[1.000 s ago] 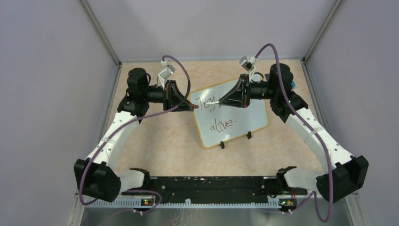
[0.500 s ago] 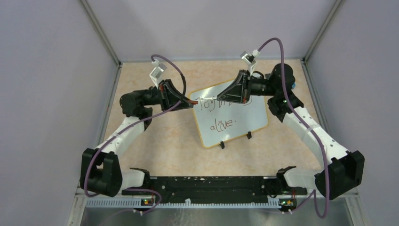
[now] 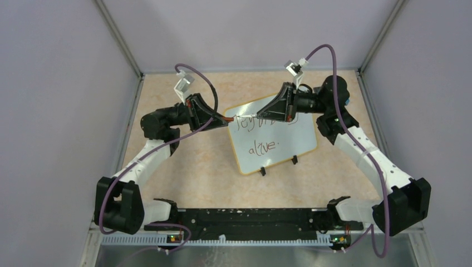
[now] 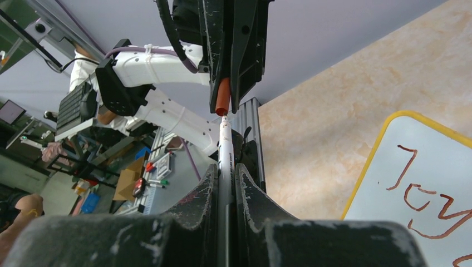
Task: Write a sentence on the whiteboard
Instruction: Close the whiteboard marker at the center of the board.
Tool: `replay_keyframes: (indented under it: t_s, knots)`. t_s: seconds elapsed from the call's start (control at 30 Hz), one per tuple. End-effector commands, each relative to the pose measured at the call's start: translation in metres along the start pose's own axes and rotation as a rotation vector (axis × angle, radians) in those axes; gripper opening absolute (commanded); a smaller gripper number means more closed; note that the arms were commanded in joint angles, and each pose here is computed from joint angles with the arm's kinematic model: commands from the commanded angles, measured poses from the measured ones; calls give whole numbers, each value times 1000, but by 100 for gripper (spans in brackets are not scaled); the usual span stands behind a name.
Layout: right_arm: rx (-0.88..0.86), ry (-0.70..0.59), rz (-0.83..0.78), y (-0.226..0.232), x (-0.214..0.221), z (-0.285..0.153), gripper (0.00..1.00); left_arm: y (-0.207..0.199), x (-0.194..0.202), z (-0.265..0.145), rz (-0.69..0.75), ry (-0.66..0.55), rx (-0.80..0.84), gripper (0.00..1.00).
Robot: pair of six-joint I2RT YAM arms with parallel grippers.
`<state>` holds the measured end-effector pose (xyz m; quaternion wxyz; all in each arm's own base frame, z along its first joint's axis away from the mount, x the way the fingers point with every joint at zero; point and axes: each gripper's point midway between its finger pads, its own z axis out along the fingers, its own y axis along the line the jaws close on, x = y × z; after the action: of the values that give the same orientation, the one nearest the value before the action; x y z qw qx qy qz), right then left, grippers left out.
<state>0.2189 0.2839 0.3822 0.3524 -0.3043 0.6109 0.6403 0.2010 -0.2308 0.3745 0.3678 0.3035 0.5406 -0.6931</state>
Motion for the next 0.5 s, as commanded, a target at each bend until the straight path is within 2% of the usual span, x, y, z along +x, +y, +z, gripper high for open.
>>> replay_keyframes:
  t_s: [0.0, 0.47]
  knots:
    - [-4, -9, -24, -2, -1, 0, 0, -8, -10, 1, 50, -26, 0, 0]
    - [-8, 13, -22, -2, 5, 9, 0, -9, -13, 2, 64, -26, -1, 0]
